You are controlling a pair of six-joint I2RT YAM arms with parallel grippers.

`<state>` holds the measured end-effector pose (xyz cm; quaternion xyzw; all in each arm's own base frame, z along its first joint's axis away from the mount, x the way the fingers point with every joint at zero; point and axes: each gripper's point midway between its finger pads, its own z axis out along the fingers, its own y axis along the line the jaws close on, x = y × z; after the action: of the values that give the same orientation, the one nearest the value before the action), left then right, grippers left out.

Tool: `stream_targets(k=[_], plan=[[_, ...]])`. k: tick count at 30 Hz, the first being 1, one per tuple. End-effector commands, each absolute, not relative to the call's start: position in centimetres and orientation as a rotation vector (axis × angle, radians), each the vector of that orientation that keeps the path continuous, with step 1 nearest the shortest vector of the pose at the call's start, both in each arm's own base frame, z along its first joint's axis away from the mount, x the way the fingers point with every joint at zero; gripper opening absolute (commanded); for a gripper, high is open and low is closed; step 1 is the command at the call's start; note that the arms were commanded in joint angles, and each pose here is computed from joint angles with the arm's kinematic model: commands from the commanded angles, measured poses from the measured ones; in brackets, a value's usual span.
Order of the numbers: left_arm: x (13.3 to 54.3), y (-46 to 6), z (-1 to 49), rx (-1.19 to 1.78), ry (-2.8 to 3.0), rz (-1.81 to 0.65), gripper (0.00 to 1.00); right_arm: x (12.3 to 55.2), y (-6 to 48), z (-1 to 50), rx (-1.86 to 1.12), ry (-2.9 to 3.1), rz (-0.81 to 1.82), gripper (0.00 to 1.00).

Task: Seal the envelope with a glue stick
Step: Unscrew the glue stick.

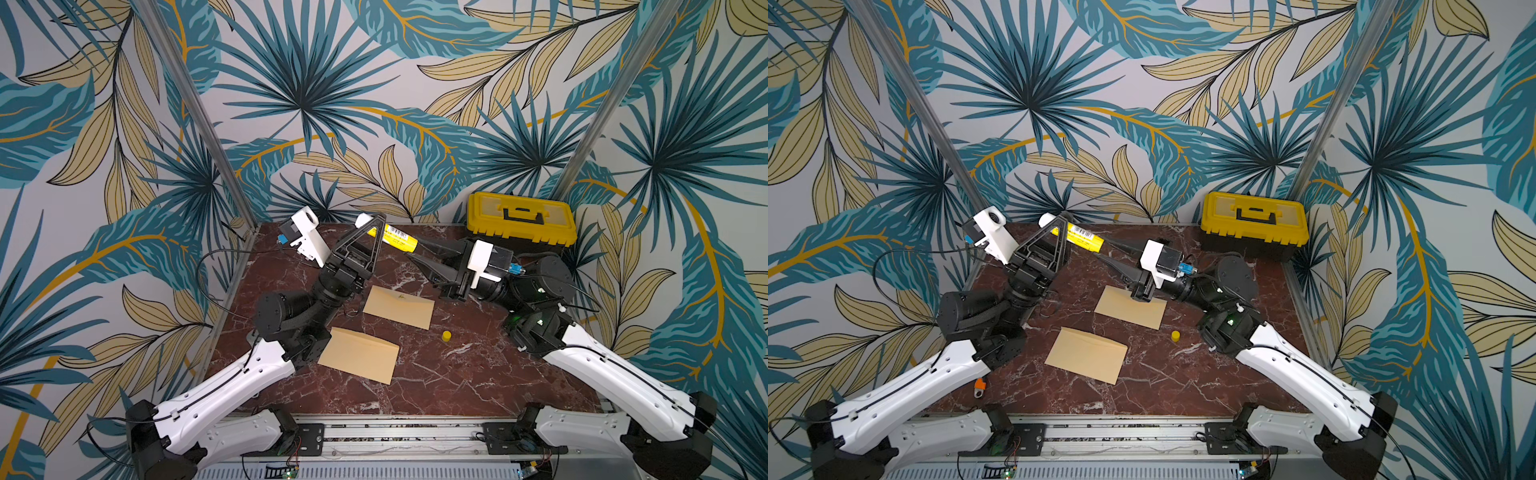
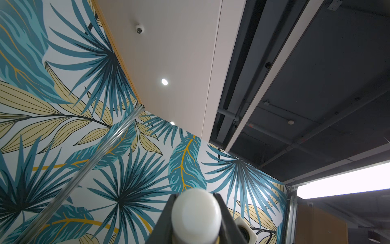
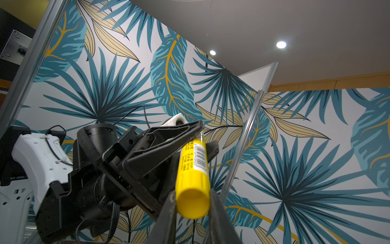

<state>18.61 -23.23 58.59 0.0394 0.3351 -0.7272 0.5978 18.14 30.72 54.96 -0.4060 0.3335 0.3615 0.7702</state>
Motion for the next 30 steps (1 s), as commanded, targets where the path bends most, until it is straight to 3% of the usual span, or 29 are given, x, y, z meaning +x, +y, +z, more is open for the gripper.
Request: stream_targets(k=[1,8,13,30], plan=[[17.4,-23.8,58.9,0.212,0.752,-1.626,0.01,18.1,30.2,55.5,-0.82,0.781,0.864,0.17],[13.9,-24.9,59.0,0.523,0.684,-1.526,0.01,17.0,29.9,55.2,-0.758,0.86,1.112,0.17],[11.7,-25.4,59.0,0.704,0.63,-1.498,0.01,16.3,30.0,55.5,-0.712,0.901,1.302,0.11],[4.5,-25.2,58.0,1.263,0.456,-1.579,0.01,12.1,31.4,56.7,-0.806,1.002,1.914,0.11]])
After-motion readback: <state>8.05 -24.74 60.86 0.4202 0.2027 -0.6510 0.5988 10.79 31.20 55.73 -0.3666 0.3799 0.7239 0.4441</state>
